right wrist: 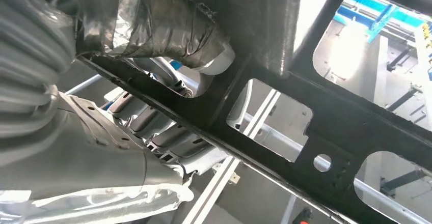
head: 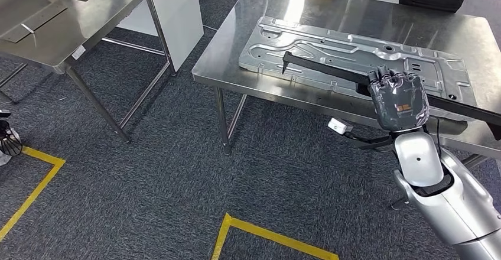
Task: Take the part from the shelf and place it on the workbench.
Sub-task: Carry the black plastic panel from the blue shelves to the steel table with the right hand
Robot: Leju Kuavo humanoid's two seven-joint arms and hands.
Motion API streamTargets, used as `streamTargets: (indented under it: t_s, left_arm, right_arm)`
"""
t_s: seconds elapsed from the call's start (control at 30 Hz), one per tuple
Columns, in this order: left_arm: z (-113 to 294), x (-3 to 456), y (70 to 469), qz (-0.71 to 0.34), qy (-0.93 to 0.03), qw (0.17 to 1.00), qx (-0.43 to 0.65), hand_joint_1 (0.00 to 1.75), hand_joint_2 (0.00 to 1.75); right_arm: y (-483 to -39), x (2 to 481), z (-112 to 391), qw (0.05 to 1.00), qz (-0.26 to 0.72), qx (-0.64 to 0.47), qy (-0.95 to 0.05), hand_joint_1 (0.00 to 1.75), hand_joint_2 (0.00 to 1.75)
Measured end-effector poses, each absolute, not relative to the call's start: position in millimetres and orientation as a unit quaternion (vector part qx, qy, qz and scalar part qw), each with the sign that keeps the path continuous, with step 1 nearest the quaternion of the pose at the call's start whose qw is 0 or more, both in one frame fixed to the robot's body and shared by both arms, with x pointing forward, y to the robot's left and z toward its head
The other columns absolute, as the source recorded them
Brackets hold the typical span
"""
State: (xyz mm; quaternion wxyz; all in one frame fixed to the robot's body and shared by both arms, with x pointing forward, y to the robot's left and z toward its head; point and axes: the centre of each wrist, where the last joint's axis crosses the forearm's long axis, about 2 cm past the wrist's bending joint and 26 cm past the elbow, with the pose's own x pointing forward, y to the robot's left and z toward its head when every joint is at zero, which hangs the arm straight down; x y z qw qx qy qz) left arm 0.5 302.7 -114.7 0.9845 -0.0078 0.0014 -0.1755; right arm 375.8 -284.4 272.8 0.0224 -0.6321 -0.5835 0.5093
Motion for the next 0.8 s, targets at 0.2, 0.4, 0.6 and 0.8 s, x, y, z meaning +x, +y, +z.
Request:
streamTargets:
  t_s: [0.2,0.4,0.6,0.8]
  left_arm:
    - [-114.7,0.1,302.7,-0.179,0.003,0.984,-0.004,0.00,1.75]
    - [-114.7,0.1,302.7,-0.178,0.003,0.984,-0.004,0.00,1.75]
    - [-114.7,-0.5,304.3,-0.178,0.004,0.984,-0.007,0.00,1.75]
    - [-114.6,2.3,303.9,-0.178,0.000,0.984,-0.009,0.00,1.75]
  right_arm:
    - [-284.5,374.3,275.0,0.030,0.499,-0.639,-0.585,1.75,1.75]
    - [-286.6,374.9,276.1,0.034,0.491,-0.644,-0.585,1.75,1.75]
    - [-287.4,374.0,273.4,0.039,0.487,-0.646,-0.587,1.75,1.75]
    - [-296.5,374.1,273.5,0.040,0.489,-0.649,-0.581,1.75,1.75]
